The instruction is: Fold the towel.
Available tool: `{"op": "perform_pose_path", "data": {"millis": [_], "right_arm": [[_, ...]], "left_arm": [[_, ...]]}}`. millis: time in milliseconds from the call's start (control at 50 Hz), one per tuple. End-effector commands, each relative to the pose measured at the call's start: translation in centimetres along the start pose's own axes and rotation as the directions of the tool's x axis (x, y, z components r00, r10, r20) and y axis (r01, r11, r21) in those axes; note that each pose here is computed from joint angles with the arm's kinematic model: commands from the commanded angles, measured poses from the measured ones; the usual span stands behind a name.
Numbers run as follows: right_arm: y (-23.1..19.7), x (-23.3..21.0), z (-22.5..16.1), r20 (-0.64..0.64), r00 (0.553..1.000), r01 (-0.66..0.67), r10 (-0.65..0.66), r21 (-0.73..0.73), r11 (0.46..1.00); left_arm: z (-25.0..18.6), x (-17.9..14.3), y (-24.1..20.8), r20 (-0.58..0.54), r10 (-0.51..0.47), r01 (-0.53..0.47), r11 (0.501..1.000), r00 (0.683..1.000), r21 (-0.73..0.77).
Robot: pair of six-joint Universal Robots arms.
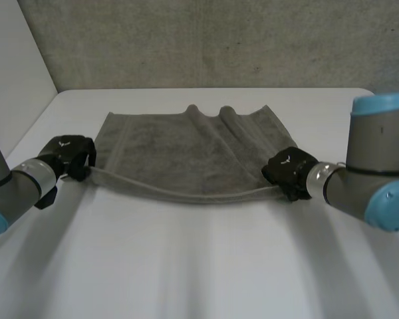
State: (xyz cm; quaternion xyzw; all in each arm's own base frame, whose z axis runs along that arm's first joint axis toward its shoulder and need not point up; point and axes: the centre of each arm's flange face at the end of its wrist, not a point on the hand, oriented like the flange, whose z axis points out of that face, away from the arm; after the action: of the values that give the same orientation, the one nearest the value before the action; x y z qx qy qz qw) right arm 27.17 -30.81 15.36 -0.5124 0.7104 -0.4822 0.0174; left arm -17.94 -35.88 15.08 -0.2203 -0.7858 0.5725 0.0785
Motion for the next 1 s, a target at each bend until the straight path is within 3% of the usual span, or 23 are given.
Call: {"op": "perform_pose_path", "data": {"millis": [20, 100, 260, 500, 740, 1000], "right_arm": [[1.4, -0.6, -0.4, -0.116, 0.993, -0.008, 0.011, 0.02, 1.0], [2.2, -0.3, -0.8, -0.225, 0.972, -0.073, 0.075, 0.016, 0.997], [2.5, 0.1, -1.6, -0.306, 0.938, -0.154, 0.163, 0.054, 0.987], [3.1, 0.0, -1.4, -0.319, 0.913, -0.235, 0.253, 0.094, 0.967], [4.1, 0.6, -1.4, -0.317, 0.861, -0.382, 0.399, 0.115, 0.917], [5.4, 0.5, 0.2, -0.315, 0.835, -0.435, 0.451, 0.124, 0.892]], "left_arm": [[-0.2, -0.3, -0.3, 0.023, 0.041, -0.041, 0.999, 0.999, 0.019], [-0.1, -0.5, -0.4, 0.035, 0.007, -0.008, 0.999, 0.999, 0.037], [-0.2, -0.6, -0.7, 0.035, -0.084, 0.082, 0.995, 0.996, 0.05], [-0.2, -0.6, -0.6, 0.034, -0.092, 0.09, 0.995, 0.995, 0.049], [-0.4, -0.3, -0.2, 0.029, -0.095, 0.094, 0.995, 0.995, 0.038], [-0.3, -0.5, -0.3, 0.036, -0.094, 0.093, 0.995, 0.995, 0.043]]}}
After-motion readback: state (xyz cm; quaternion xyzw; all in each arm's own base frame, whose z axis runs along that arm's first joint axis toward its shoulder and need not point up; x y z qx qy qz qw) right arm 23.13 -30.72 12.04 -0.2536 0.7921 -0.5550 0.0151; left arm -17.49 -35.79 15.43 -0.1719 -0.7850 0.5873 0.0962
